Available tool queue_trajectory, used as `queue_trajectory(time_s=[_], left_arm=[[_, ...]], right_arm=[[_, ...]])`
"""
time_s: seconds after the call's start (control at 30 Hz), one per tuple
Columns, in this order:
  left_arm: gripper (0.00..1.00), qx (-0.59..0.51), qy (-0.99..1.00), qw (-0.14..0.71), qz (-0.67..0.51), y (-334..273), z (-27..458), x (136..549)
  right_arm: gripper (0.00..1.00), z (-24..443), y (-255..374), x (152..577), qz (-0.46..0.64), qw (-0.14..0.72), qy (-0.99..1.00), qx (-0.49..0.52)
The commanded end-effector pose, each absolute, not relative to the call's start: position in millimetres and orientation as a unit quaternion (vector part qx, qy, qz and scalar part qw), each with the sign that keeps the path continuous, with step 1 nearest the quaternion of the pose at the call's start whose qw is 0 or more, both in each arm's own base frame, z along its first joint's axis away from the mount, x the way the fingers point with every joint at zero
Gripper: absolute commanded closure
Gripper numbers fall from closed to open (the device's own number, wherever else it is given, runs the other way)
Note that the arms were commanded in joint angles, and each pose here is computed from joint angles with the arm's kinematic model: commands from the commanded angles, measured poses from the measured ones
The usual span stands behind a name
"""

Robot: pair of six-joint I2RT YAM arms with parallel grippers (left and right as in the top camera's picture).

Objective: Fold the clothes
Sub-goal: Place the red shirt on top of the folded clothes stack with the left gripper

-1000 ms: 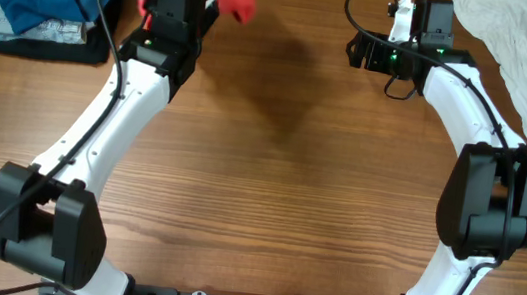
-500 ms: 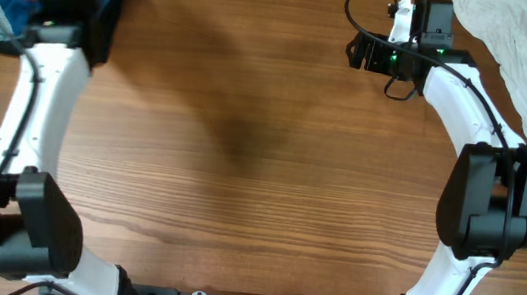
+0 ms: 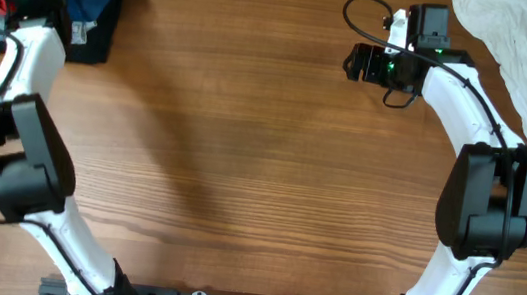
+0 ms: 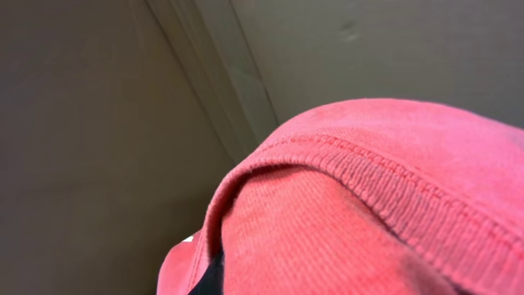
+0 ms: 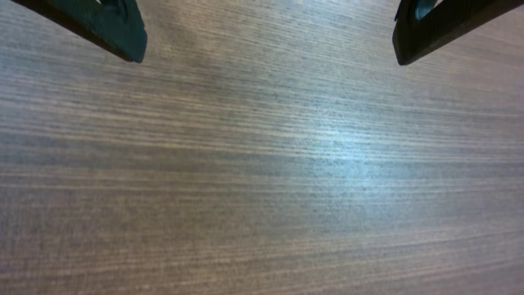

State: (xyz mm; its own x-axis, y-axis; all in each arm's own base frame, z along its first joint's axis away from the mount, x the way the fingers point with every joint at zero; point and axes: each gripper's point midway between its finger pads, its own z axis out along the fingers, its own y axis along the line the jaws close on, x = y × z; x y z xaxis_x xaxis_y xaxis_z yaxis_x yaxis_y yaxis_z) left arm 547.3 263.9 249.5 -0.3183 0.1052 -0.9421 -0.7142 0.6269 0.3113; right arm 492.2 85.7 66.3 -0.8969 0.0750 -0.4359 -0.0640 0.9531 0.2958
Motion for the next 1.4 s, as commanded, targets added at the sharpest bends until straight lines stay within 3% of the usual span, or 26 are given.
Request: queue_trajectory(time_s=[0.0,0.13,0.27,0.63,0.67,0.8,0.9,1.03,1.2,1.37], left_arm=[[0.96,-0.246,0.662,0.607,0.364,273,314,558],[0.96,-0.243,0.652,0.625,0.355,272,330,564],[0.96,-0.255,0.661,0.621,0.335,273,312,571],[0.95,-0.179,0.806,0.516,0.229,212,170,612],[0.89,-0.169,0.815,0.509,0.218,202,164,613],[0.44,-0.126,0.834,0.509,0.172,160,156,625],[0.25,-0.096,0.838,0.516,0.153,127,158,634],[0.11,-0.057,0.832,0.533,0.142,81,180,639],[0.02,-0.050,0.817,0.558,0.134,64,223,632],[0.00,-0.060,0.803,0.576,0.140,76,261,620]], right_arm=[[0.03,89,92,496,0.163,0.248,0.955,-0.001],[0.03,90,92,496,0.163,0.248,0.955,0.000],[0.03,90,92,496,0.163,0.248,0.955,0.000],[0.03,91,96,496,0.178,0.247,0.953,0.005],[0.03,92,97,496,0.180,0.247,0.952,0.004],[0.03,93,100,497,0.187,0.249,0.950,0.002],[0.03,93,100,497,0.187,0.249,0.950,0.001],[0.03,93,100,497,0.187,0.249,0.950,0.001],[0.04,93,100,497,0.187,0.250,0.950,0.001],[0.03,94,100,498,0.187,0.251,0.950,0.001]])
